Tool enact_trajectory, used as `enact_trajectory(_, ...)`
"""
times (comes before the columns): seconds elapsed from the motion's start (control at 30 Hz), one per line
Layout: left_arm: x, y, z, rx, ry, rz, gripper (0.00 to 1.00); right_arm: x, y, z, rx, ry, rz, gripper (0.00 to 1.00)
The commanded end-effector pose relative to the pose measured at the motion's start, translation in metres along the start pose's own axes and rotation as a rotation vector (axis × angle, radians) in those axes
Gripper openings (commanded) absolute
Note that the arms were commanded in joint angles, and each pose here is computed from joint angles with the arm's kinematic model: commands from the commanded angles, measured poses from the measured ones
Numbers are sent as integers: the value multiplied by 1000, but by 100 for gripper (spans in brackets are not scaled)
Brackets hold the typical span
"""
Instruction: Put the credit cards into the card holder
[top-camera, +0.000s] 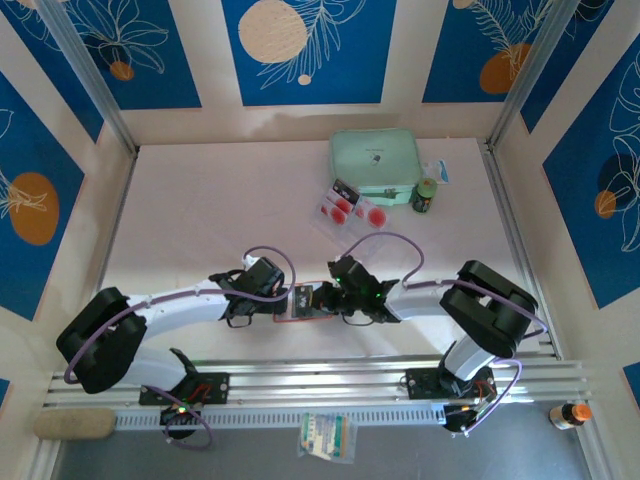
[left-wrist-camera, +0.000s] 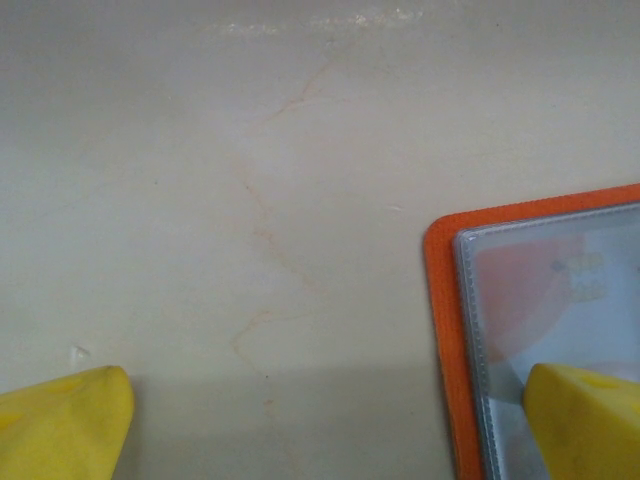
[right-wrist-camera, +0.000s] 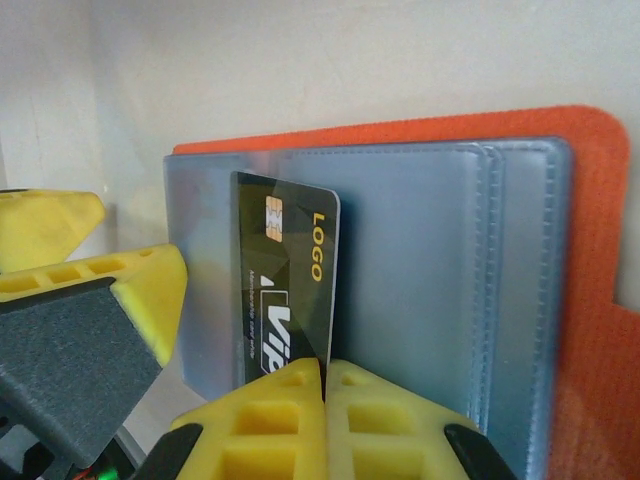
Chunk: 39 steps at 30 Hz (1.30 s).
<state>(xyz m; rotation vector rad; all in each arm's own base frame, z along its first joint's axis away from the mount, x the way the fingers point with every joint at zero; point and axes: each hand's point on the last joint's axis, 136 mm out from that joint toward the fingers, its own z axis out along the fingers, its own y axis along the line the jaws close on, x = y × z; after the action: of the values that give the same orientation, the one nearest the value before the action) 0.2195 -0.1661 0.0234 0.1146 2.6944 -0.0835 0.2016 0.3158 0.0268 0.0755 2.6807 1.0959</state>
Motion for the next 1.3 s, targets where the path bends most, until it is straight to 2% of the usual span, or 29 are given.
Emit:
enact_trajectory(0.0,11,9,-1,-32,22,20,100,12,-13,6,53,75,29,0)
enact_trajectory(0.33,4,4,-4,-13,10,14,100,19,-6,21,50,190,16,2)
enact_trajectory(0.47,-6,1,-14,-4,-19,7,100,19,1,15,61,237,-39,25)
enact_trajectory(0.6,-16,6,-29,-7,-64,-10,100,8,9,-5,86,219,-108,34)
enact_trajectory(0.8,-14,23,-39,-26,-79,-73,100,-7,21,-20,119,203,-201,32)
enact_trajectory(1.1,13,46,-22,-109,12,-104,100,-8,36,-2,139,257,-285,13)
enact_trajectory(1.27,20,51,-13,-141,41,-93,100,-5,37,10,168,282,-316,7)
